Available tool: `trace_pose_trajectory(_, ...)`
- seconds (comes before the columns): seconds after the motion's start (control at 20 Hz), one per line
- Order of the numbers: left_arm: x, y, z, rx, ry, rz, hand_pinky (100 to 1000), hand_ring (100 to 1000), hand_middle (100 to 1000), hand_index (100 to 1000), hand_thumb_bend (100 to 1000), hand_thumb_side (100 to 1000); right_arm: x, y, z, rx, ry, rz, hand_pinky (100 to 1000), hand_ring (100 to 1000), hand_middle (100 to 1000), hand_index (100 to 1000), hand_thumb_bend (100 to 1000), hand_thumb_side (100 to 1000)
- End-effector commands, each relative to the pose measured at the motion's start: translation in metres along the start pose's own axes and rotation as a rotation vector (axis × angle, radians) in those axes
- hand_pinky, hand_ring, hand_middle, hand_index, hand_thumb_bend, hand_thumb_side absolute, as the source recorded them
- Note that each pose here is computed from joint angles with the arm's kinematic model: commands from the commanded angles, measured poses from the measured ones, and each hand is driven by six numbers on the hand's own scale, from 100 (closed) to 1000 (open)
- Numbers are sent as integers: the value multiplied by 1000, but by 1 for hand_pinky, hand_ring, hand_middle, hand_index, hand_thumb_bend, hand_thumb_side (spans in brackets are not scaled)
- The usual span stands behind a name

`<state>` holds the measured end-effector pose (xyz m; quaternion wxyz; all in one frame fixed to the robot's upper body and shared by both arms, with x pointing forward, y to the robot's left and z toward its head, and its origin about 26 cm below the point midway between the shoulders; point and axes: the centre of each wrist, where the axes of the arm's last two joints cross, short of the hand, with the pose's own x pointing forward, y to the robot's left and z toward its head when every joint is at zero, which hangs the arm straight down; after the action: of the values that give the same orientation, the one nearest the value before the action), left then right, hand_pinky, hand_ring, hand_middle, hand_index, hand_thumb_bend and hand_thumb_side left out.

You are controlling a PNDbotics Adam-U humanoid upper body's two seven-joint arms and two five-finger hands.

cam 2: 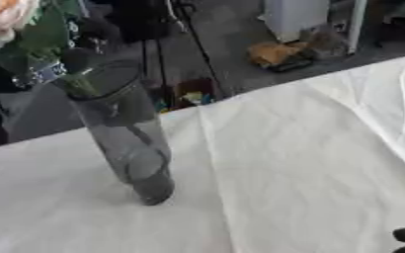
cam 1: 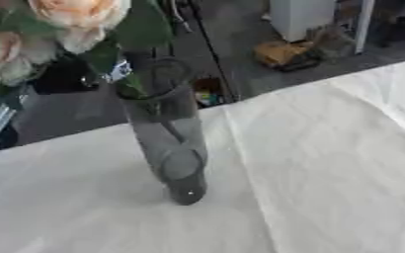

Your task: Arrange flowers into the vase.

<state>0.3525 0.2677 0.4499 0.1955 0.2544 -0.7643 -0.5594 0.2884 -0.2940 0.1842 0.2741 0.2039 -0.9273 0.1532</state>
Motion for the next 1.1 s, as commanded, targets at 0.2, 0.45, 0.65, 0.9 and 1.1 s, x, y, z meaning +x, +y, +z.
trace_pose_trajectory(0.2,-3,20,12,-16,30,-85,1000,1000,973,996,440,1000,-6,0,0,-6,22,-13,622,760,474,771,100,807)
trace_pose_trajectory(0.45,-4,16,10,-50,11,-88,1000,1000,1000,1000,987,1000,-6,1,-1,-1,23,-13,623,761,473,772,100,809)
trace_pose_trajectory(0.65,-3,17,11,-85,4,-99,1000,1000,1000,1000,1000,1000,-7,1,-1,-1,27,-13,621,759,471,771,100,809)
trace_pose_trajectory(0.9,-2,20,13,-146,41,-150,1000,1000,1000,1000,962,1000,-7,2,-1,-6,34,-17,617,758,470,770,100,808)
trace_pose_trajectory(1.1,-3,22,15,-147,60,-160,1000,1000,1000,1000,896,977,-7,2,-1,-6,40,-19,618,758,469,770,100,809)
